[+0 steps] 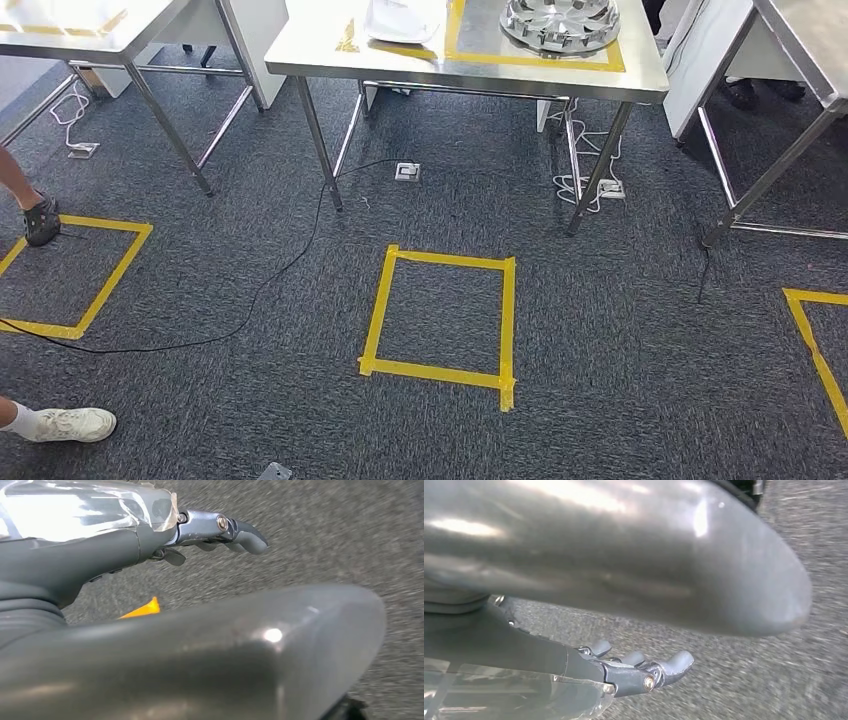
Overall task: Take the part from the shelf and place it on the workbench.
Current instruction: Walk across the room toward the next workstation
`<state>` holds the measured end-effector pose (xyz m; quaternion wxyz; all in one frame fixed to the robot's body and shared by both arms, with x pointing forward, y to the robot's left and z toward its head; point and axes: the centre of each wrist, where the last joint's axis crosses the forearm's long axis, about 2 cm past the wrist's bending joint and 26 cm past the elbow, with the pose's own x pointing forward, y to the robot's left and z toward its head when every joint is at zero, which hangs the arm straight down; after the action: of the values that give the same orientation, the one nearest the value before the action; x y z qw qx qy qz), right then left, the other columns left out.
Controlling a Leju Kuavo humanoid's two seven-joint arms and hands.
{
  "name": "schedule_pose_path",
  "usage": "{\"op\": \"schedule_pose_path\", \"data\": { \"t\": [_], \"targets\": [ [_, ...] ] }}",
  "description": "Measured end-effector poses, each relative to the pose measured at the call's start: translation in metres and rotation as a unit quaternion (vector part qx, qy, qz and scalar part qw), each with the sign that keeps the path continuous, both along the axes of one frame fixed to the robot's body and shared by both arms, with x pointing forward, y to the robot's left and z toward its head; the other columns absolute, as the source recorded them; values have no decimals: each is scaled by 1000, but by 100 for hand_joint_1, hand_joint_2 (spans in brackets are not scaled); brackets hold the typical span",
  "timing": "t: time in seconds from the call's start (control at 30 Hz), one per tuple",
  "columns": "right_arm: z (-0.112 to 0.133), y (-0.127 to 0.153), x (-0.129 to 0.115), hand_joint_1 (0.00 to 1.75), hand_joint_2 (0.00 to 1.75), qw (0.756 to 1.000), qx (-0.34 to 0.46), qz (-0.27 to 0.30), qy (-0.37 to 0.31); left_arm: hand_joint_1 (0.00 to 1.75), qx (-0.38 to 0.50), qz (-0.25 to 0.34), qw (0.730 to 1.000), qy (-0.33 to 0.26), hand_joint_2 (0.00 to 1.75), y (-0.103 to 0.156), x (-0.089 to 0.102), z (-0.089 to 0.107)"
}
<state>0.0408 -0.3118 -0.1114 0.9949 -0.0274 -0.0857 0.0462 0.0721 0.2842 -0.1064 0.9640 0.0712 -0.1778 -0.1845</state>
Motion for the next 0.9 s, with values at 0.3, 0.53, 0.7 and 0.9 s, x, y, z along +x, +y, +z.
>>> {"op": "schedule_pose_path", "data": {
  "t": [0.3, 0.53, 0.7, 0.9],
  "targets": [
    [0, 5, 0, 0, 0, 1000, 7, 0, -1, 0, -1, 4, 1000, -2, 0, 4, 8, 1],
    [0, 8, -1, 0, 0, 1000, 8, -5, 2, 0, 3, 4, 1000, 10, 0, 4, 6, 1],
    [-1, 15, -2, 0, 0, 1000, 14, -9, 5, 0, 7, -2, 1000, 10, 0, 7, 7, 1],
    [-1, 18, -3, 0, 0, 1000, 16, -9, 6, 0, 9, -5, 1000, 10, 0, 9, 6, 1]
  ]
}}
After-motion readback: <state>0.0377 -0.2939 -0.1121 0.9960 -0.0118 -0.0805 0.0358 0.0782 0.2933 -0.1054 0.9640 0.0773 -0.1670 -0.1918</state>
